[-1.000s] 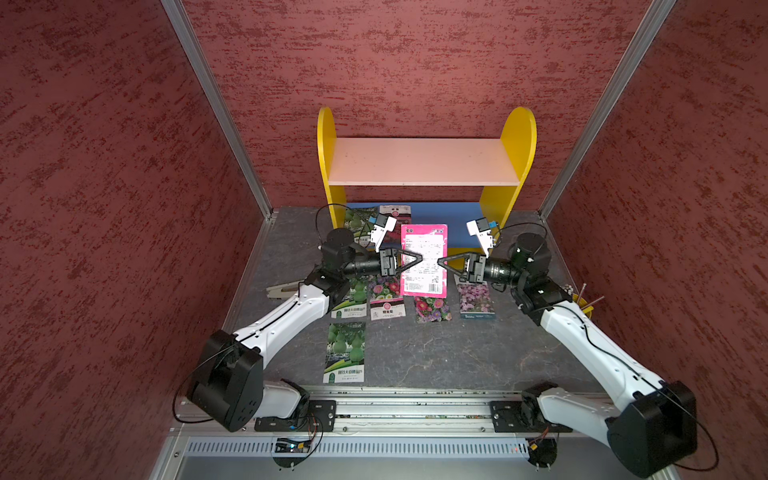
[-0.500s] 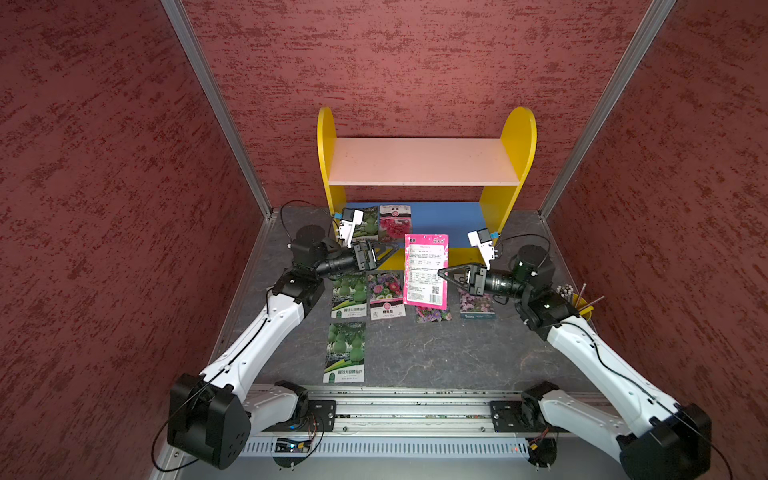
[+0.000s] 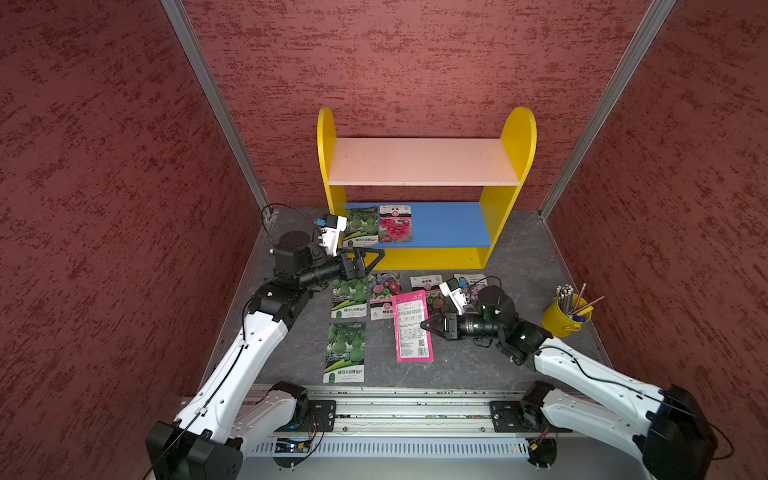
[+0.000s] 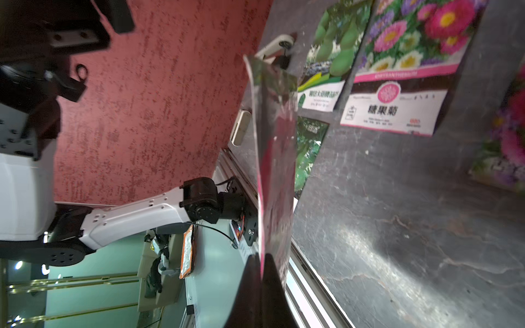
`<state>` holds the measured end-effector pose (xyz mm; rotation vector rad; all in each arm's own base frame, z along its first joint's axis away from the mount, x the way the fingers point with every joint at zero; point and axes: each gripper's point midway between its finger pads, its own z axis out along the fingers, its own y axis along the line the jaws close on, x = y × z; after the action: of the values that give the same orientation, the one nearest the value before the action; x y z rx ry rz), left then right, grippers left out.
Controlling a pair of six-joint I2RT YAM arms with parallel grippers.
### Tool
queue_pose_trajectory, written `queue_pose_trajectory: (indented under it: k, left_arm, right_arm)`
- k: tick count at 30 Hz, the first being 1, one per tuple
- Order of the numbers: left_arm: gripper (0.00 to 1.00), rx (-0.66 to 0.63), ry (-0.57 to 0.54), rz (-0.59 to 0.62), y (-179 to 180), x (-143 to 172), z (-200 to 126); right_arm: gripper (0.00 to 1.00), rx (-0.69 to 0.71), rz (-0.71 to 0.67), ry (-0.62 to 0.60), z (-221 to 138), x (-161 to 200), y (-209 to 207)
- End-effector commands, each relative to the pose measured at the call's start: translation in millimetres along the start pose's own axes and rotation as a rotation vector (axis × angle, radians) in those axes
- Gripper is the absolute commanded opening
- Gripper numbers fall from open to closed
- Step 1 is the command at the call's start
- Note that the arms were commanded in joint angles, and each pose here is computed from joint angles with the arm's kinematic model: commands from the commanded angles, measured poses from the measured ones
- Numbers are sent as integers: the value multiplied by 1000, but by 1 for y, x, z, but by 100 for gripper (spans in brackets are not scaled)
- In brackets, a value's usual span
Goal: Take the seed bag off the shelf
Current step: Place the seed packet at the center of the board.
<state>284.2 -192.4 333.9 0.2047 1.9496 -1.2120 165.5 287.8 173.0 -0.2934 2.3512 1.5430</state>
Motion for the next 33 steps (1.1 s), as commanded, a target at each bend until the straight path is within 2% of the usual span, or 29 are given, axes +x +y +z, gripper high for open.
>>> queue_pose_trajectory:
  k: [1,10,18,33]
  left_arm:
    - [100,-31,-4,4,7,5,-5]
    - [100,-47,-10,-15,11,12,-10]
    - [100,-47,-9,-17,13,18,-10]
    - [100,-50,4,-25,22,24,-5]
  right_arm:
    - [0,35,27,-35,18,3,-7]
    - [0,159,149,-63,48,14,-46]
    - [0,248,241,20,74,33,-72]
    - [0,321,254,74,100,36,-90]
